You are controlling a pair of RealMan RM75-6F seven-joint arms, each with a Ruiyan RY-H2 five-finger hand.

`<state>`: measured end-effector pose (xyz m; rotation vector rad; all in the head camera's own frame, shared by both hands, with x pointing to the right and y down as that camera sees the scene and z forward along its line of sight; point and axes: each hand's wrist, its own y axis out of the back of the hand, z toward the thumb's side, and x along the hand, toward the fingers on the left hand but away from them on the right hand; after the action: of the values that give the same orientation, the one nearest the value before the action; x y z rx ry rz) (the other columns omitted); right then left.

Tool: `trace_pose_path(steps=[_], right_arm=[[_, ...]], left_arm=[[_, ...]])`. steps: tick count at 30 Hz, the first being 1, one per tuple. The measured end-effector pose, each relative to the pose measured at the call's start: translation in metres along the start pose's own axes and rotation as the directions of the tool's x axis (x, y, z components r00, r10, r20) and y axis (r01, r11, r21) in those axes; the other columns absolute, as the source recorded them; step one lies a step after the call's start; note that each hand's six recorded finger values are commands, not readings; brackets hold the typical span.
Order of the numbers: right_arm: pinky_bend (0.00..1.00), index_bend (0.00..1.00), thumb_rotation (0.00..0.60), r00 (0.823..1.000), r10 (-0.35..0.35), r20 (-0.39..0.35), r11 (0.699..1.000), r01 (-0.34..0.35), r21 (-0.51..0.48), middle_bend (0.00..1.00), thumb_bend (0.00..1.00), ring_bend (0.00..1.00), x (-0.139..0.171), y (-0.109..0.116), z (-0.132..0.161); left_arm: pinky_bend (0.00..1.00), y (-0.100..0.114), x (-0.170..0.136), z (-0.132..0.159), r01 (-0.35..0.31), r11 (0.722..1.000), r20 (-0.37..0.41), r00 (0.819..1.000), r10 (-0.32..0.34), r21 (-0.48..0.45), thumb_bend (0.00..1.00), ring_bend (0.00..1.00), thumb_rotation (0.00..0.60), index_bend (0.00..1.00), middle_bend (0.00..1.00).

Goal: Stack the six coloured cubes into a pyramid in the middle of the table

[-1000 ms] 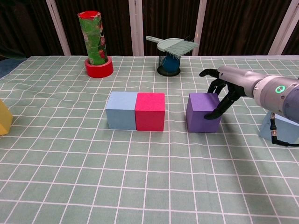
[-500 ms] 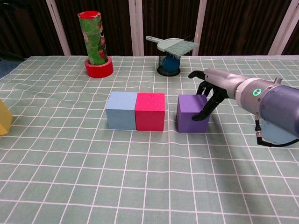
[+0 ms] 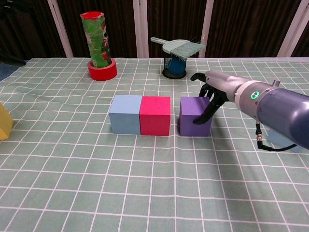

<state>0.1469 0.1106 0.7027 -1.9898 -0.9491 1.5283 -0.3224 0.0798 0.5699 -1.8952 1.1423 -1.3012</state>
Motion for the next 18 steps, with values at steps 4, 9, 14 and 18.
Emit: trace_pose_path(steps=[4,9,14,18], right_arm=[[0.00,0.00,0.600,1.000,-0.002,-0.001,1.000,0.002,0.001,0.44,0.19,0.29,0.0001,0.0001,0.0022],[0.00,0.00,0.600,1.000,-0.009,0.000,1.000,0.009,-0.001,0.45,0.19,0.29,0.0001,0.0013,0.0031],[0.00,0.00,0.600,1.000,-0.017,0.001,1.000,0.017,-0.007,0.45,0.19,0.29,-0.0002,0.0033,0.0050],[0.00,0.00,0.600,1.000,-0.019,0.000,1.000,0.019,-0.009,0.45,0.19,0.29,0.0000,0.0041,0.0074]], left_arm=[[0.00,-0.0001,0.0000,-0.0001,0.001,1.000,-0.001,1.000,-0.001,-0.004,0.04,0.00,0.600,0.00,0.04],[0.00,-0.0005,0.0000,0.0001,0.004,1.000,0.001,1.000,-0.004,-0.006,0.04,0.00,0.600,0.00,0.04],[0.00,0.0000,-0.0001,0.0004,0.002,1.000,0.002,1.000,-0.002,-0.009,0.04,0.00,0.600,0.00,0.04],[0.00,0.0004,-0.0002,0.0006,0.002,1.000,0.002,1.000,-0.002,-0.012,0.04,0.00,0.600,0.00,0.04]])
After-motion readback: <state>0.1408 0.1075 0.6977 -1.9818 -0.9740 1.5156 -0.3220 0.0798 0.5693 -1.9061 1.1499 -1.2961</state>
